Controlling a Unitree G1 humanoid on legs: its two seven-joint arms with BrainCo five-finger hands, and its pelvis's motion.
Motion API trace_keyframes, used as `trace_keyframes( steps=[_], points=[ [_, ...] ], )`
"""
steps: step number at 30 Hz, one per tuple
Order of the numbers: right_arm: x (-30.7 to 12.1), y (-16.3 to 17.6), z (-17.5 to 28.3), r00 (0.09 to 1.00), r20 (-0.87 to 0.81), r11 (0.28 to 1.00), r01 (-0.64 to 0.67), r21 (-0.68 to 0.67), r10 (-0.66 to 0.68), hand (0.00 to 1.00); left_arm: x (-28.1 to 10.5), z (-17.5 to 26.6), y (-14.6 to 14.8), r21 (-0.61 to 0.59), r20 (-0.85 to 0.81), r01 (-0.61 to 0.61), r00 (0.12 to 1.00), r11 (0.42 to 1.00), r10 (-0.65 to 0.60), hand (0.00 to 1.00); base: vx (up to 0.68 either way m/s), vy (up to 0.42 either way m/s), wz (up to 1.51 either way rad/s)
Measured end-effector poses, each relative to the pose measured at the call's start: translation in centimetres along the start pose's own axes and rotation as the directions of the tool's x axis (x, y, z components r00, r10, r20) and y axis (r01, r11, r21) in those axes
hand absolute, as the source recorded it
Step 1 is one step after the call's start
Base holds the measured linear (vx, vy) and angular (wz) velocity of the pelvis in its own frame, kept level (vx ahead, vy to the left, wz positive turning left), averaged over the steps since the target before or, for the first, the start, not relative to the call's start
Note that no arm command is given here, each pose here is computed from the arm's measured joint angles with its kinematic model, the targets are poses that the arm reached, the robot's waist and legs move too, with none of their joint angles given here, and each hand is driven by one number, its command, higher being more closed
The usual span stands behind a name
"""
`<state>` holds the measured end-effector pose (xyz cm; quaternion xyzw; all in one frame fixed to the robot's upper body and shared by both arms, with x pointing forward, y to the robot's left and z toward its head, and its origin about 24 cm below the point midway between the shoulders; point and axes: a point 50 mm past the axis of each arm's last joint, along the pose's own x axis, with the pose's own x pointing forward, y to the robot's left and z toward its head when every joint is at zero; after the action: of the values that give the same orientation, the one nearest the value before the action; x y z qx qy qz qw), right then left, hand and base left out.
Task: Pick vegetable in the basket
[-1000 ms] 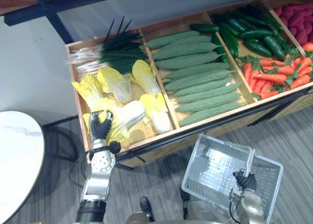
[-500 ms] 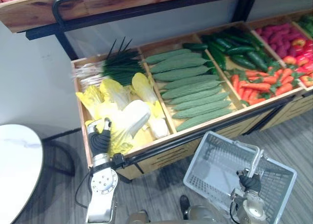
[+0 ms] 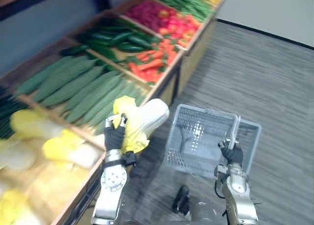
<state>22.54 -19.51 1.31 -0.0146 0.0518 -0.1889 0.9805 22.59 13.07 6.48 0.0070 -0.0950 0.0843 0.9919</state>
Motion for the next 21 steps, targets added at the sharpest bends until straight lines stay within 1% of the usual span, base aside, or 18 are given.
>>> trace_keyframes(
  steps=[5, 9, 11, 13, 16, 18, 21],
  points=[
    [0.9, 1.3, 1.3, 0.998, 0.049, 0.999, -0.033, 0.015, 0.033, 1.00, -0.6, -0.8, -0.5, -0.009, -0.045, 0.022, 0.999, 1.000, -0.022, 1.00, 0.31, 0.108, -1.38],
    [0.7, 1.9, 0.6, 0.997, 0.012, 0.997, -0.070, 0.038, 0.070, 1.00, -1.1, -1.7, -0.8, -0.007, -0.086, 0.043, 0.995, 0.999, -0.043, 1.00, 0.25, 0.179, -1.39],
    [0.3, 2.8, 0.2, 0.994, -0.011, 0.991, -0.107, 0.080, 0.109, 1.00, -1.1, -2.6, -1.2, 0.006, -0.119, 0.083, 0.990, 0.997, -0.082, 1.00, 0.20, 0.259, -1.12],
    [-0.3, 4.2, -0.1, 0.982, -0.032, 0.974, -0.181, 0.135, 0.187, 1.00, -1.2, -3.5, -1.5, 0.026, -0.160, 0.132, 0.979, 0.991, -0.126, 1.00, 0.17, 0.301, -0.61],
    [-1.3, 5.4, -0.6, 0.960, -0.056, 0.951, -0.262, 0.163, 0.274, 1.00, -1.6, -4.0, -2.2, 0.029, -0.191, 0.172, 0.968, 0.985, -0.164, 1.00, 0.10, 0.196, -0.31],
    [-2.6, 6.6, -1.4, 0.927, -0.086, 0.918, -0.344, 0.196, 0.366, 1.00, -2.0, -4.7, -2.6, 0.046, -0.226, 0.203, 0.956, 0.978, -0.188, 1.00, 0.07, 0.110, -0.06],
    [-3.5, 7.7, -1.7, 0.889, -0.094, 0.880, -0.420, 0.223, 0.449, 1.00, -2.0, -5.5, -2.7, 0.104, -0.250, 0.243, 0.945, 0.964, -0.211, 1.00, 0.02, 0.022, 0.00]
  ],
)
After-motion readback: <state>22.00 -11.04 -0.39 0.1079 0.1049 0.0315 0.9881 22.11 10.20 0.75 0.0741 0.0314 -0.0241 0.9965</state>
